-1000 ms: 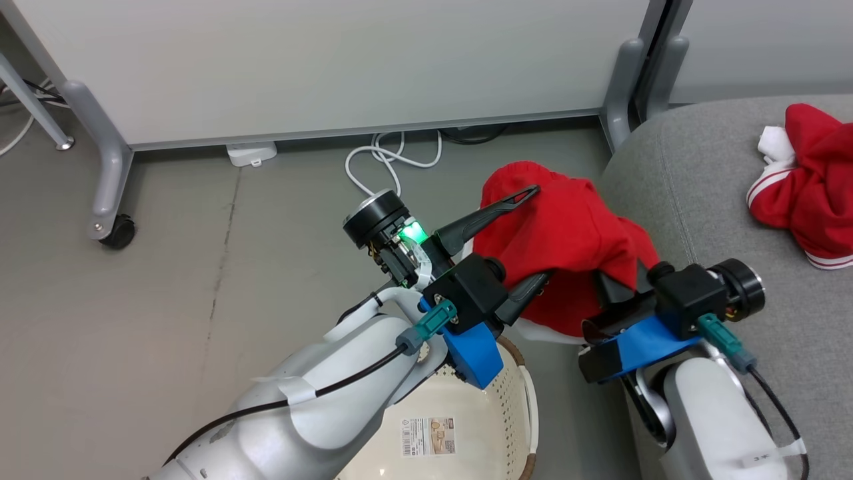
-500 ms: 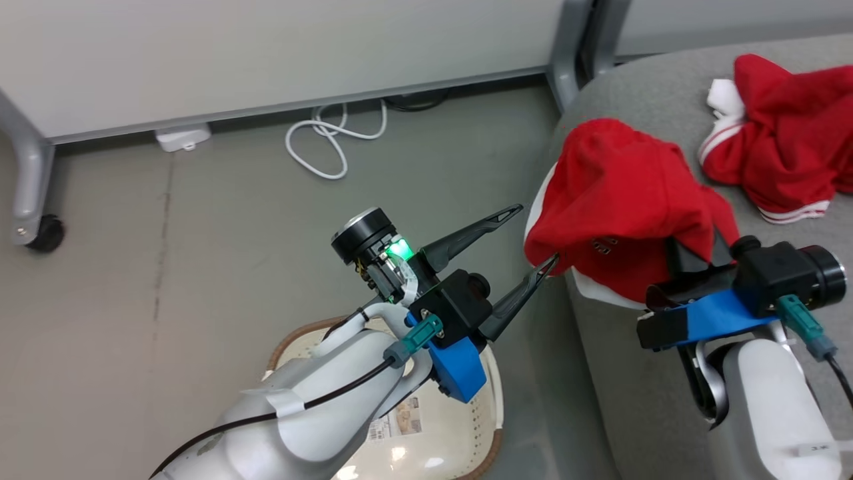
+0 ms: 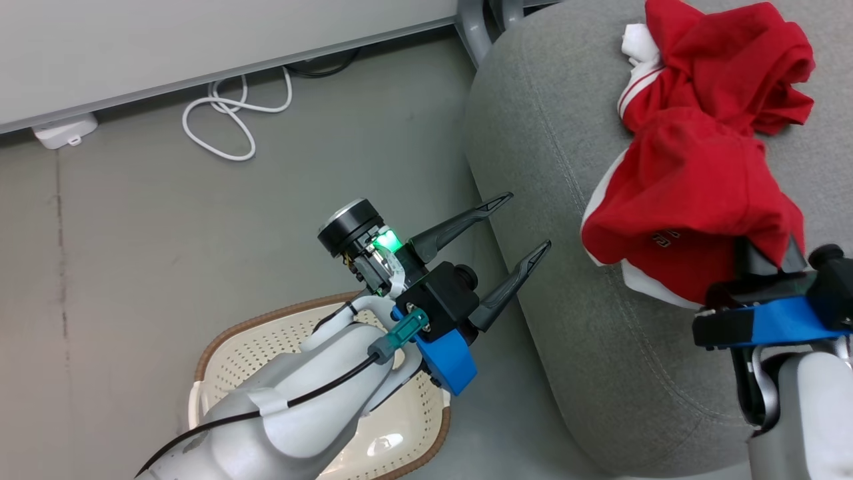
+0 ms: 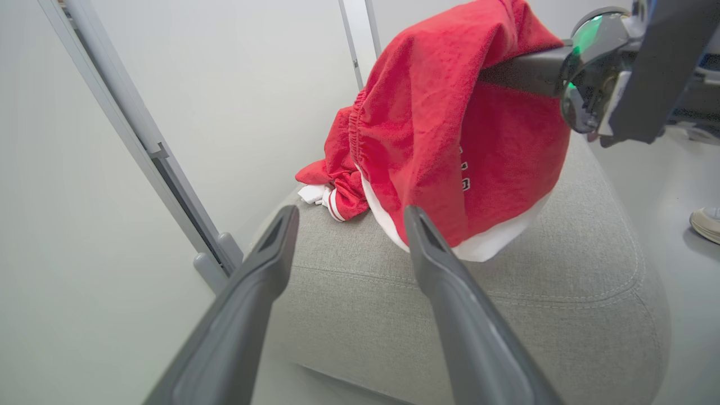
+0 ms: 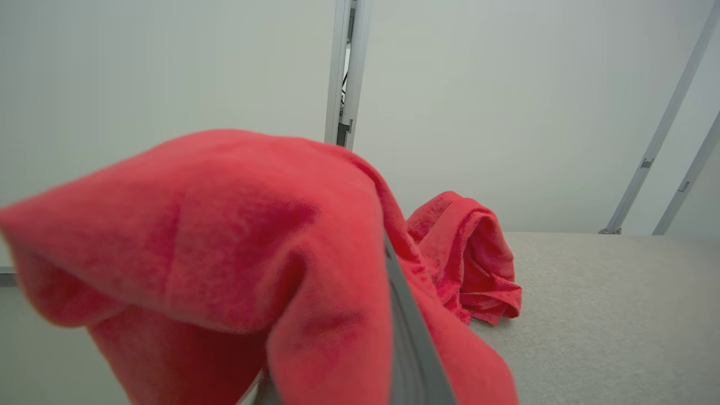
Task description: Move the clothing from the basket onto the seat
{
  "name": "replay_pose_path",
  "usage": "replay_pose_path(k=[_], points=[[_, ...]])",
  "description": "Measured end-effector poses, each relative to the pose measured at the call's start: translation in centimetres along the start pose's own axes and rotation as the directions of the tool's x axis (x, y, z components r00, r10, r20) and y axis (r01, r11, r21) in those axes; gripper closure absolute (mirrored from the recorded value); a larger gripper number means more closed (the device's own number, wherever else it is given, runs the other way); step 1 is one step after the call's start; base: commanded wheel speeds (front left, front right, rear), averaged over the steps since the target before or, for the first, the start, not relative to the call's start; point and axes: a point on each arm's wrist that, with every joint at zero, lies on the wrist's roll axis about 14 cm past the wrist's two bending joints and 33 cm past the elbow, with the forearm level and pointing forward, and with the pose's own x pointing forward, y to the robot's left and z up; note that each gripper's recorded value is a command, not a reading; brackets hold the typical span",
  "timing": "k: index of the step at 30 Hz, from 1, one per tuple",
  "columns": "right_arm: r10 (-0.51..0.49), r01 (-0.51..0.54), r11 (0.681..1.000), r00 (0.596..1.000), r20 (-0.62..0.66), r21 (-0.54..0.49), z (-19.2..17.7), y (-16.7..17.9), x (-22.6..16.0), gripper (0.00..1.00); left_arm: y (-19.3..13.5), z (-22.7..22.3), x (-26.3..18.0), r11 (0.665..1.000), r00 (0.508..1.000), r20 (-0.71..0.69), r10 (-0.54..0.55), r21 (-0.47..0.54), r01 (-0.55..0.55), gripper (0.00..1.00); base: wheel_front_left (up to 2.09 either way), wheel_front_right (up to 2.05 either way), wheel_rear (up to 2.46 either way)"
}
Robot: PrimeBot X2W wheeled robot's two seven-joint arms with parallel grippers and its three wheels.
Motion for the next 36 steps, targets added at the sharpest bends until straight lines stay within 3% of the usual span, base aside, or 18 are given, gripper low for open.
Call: replay_pose_path(k=[7,15,24,32,36], points=[[-0.084,0.083,0.996,0.996,-0.029,-0.029,-0.7,-3.0,-1.8,1.0,-0.3,-0.1,0.8,1.0,1.0,0.012,-0.023,-0.011,0.023,0.0,0.0,0.0,0.0],[-0.075,0.075,0.997,0.997,0.002,-0.029,0.2,-2.7,-1.3,1.0,-0.2,0.2,0.8,1.0,1.0,0.022,-0.018,-0.013,0.019,0.0,0.0,0.0,0.0],[-0.043,0.054,0.997,0.983,0.177,-0.059,5.4,-2.6,3.5,1.0,1.0,-0.7,0.3,0.999,1.0,0.011,0.017,-0.029,-0.016,0.0,0.0,0.0,0.0],[-0.073,0.129,0.982,0.933,0.352,-0.138,11.3,-6.0,8.8,1.0,2.1,-2.5,-0.1,0.998,0.999,-0.008,0.041,-0.057,-0.041,0.0,0.0,0.0,0.0],[-0.093,0.171,0.968,0.924,0.371,-0.182,12.0,-7.8,11.0,1.0,2.6,-3.6,-0.1,0.996,0.999,-0.018,0.049,-0.074,-0.05,0.0,0.0,0.0,0.0]])
